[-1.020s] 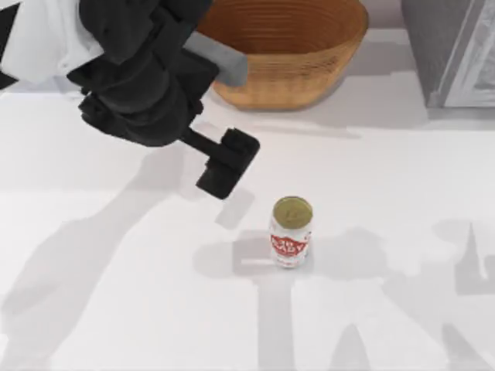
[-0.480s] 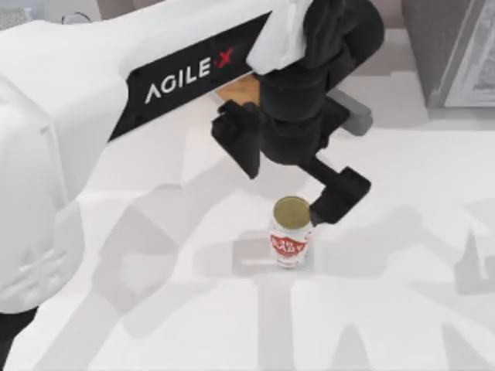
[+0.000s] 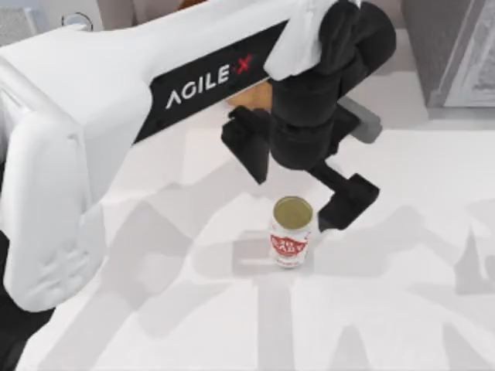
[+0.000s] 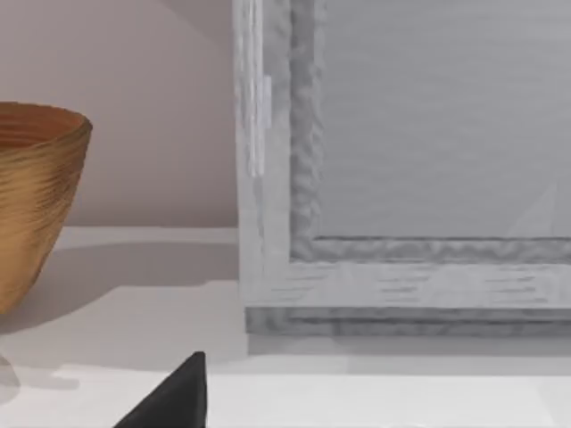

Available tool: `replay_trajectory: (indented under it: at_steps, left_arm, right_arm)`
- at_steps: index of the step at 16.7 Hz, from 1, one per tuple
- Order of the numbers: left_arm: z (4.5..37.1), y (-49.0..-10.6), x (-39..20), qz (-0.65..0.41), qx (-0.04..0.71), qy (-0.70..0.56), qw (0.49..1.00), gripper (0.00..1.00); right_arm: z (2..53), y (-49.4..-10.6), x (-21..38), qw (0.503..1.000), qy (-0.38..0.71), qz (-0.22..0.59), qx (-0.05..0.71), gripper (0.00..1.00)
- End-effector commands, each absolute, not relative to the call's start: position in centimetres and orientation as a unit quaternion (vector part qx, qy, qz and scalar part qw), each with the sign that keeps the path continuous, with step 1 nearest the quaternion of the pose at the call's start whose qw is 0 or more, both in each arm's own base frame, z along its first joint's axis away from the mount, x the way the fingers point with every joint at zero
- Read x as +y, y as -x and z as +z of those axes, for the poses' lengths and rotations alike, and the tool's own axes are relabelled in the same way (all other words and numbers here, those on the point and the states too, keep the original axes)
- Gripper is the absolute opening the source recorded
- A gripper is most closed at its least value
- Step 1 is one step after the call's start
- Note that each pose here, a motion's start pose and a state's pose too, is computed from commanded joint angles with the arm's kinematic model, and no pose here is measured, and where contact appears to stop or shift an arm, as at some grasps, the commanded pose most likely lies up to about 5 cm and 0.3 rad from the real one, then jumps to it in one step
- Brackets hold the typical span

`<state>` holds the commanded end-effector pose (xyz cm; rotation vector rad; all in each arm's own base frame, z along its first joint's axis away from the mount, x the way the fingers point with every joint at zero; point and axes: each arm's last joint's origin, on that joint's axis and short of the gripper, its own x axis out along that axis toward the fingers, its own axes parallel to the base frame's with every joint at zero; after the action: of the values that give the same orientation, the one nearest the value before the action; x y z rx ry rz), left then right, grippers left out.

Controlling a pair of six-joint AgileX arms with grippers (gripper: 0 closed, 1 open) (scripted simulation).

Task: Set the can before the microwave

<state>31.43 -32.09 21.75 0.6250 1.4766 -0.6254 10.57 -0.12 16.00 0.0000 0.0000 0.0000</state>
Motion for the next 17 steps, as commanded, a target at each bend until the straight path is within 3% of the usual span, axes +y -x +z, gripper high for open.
replay_trajectory:
  at_steps: [9, 13, 17]
  left_arm:
    - [16.0, -31.3, -32.3, -0.277, 0.65, -0.277, 0.651, 1.0]
    - [15.7, -31.3, -32.3, -0.277, 0.65, -0.277, 0.651, 1.0]
    - [15.7, -31.3, -32.3, -0.277, 0.65, -0.277, 0.651, 0.7]
  right_arm:
    - [16.0, -10.6, -0.1, 1.0, 0.0, 0.0, 0.0, 1.0]
    - [16.0, -10.6, -0.1, 1.0, 0.0, 0.0, 0.0, 1.0]
    - [16.0, -10.6, -0.1, 1.0, 0.0, 0.0, 0.0, 1.0]
